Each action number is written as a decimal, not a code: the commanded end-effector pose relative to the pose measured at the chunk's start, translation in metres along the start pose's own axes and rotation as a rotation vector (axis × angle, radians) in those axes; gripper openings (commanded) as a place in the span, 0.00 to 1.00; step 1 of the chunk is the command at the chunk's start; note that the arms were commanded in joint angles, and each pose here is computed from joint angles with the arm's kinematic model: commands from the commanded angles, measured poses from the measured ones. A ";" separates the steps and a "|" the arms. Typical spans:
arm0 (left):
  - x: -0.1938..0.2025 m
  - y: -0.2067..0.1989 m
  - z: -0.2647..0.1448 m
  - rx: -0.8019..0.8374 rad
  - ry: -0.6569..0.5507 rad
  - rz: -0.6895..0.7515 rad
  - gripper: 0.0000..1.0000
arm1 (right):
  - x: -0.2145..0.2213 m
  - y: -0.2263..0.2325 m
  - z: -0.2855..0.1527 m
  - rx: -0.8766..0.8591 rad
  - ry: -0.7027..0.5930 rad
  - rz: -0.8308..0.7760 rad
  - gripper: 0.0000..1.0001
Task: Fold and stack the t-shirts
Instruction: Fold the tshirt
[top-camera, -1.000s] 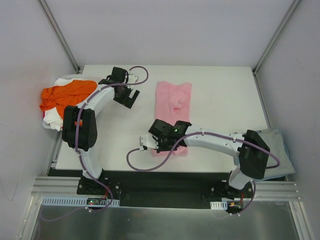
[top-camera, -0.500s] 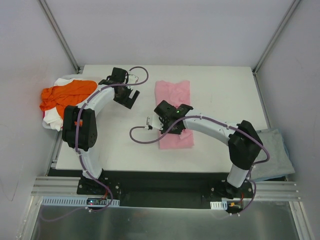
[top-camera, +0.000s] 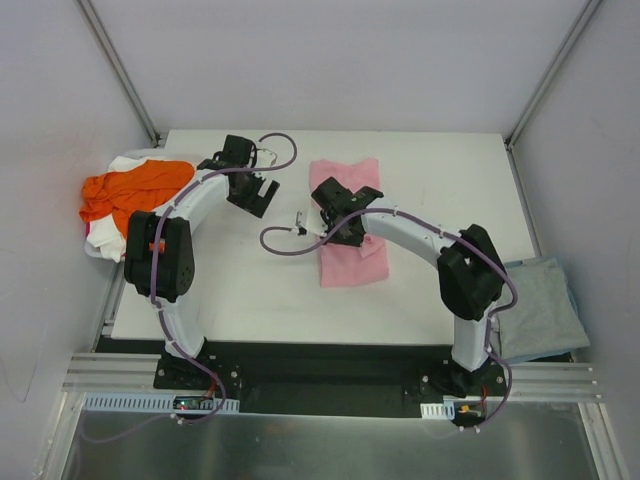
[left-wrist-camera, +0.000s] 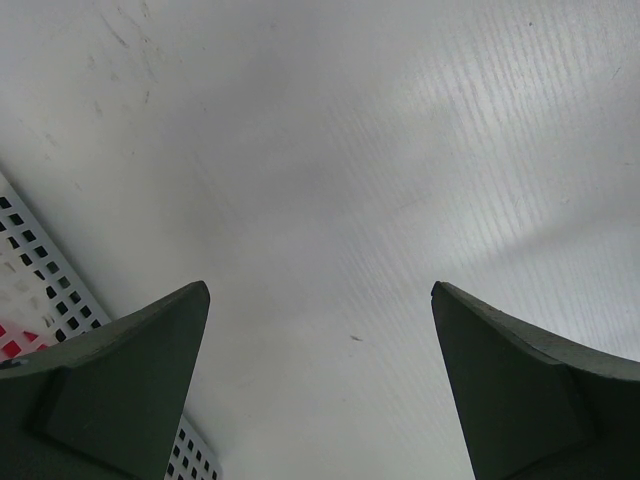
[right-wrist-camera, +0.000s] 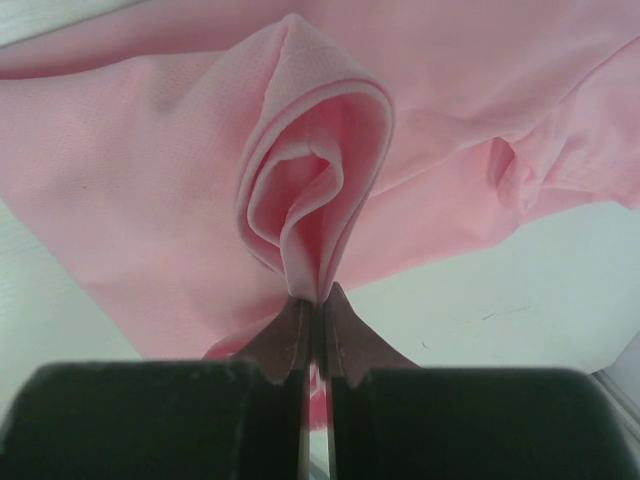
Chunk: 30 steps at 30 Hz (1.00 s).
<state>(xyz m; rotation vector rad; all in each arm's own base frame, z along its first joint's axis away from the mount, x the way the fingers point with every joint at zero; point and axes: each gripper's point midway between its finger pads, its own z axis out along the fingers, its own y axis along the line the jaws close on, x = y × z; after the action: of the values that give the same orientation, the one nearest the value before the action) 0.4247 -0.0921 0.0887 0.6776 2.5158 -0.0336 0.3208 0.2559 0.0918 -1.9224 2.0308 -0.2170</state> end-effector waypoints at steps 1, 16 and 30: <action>-0.012 -0.002 -0.014 0.001 -0.050 -0.002 0.94 | -0.005 -0.021 -0.006 0.031 -0.013 -0.012 0.01; -0.012 -0.003 -0.015 0.005 -0.053 -0.002 0.94 | -0.007 -0.046 0.028 0.003 -0.006 -0.004 0.01; -0.013 -0.001 -0.015 0.000 -0.055 0.001 0.95 | -0.009 -0.064 0.037 0.018 -0.015 0.008 0.01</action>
<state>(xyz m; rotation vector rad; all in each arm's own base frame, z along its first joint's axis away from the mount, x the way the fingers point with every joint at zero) 0.4253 -0.0922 0.0889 0.6770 2.5132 -0.0334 0.3841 0.2561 0.0661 -1.9128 2.0637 -0.2287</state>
